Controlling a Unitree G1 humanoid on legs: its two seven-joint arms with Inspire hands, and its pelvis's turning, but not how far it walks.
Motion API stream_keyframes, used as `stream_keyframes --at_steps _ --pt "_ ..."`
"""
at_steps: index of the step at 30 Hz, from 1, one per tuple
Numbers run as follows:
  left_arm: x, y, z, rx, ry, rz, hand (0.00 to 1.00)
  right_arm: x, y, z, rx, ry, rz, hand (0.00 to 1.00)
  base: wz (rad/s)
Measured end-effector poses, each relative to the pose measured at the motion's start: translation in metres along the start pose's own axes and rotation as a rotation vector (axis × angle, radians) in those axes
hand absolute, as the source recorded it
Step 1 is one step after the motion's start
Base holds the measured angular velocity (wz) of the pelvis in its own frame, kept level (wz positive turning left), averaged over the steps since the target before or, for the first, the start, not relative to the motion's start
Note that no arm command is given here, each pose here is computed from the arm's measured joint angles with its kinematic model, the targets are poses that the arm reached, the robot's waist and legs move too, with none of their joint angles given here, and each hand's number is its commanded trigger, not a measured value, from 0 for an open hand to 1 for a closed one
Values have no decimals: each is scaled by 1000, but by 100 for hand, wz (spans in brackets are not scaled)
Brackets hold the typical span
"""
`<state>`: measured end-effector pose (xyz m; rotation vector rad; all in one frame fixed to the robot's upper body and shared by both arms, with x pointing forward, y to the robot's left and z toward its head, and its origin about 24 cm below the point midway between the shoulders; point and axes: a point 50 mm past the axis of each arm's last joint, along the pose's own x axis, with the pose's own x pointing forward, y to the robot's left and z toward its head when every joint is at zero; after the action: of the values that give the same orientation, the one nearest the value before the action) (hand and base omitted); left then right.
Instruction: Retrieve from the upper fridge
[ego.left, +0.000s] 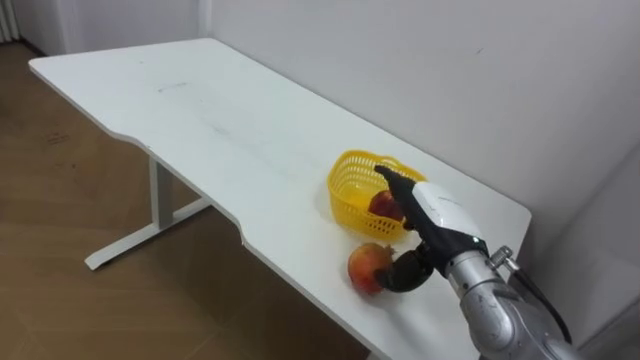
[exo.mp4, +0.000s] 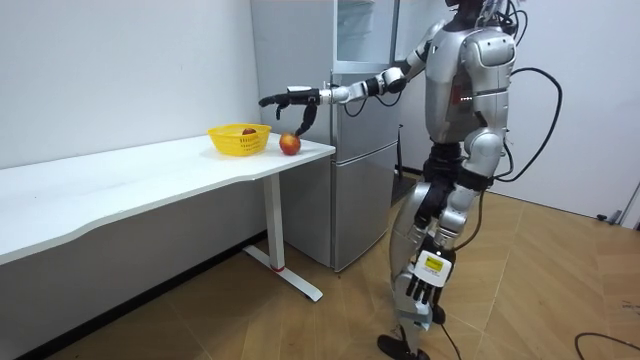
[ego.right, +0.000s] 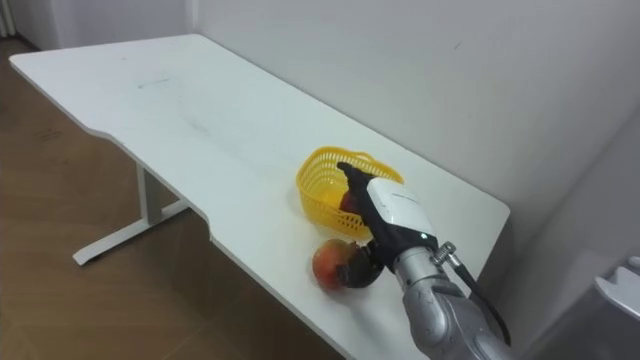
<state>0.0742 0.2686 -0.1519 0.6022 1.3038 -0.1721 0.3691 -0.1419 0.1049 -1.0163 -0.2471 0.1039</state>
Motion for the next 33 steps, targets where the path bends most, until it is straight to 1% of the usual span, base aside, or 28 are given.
stream_keyframes --at_steps 4,12,20,31,33 --pt "-1 0 -1 2 -1 3 0 0 -2 1 11 -3 -8 0 0" --pt "-3 -4 -9 -6 10 -6 0 1 -2 -1 100 19 12 0 0" --pt "-4 -7 -13 -6 16 -23 0 1 -3 -1 121 23 10 0 0" --pt "-6 -8 -13 -6 3 -16 0 1 -4 -1 133 25 -6 0 0" --pt "-6 -9 -14 -7 8 -14 0 1 -6 0 160 23 -20 0 -2"
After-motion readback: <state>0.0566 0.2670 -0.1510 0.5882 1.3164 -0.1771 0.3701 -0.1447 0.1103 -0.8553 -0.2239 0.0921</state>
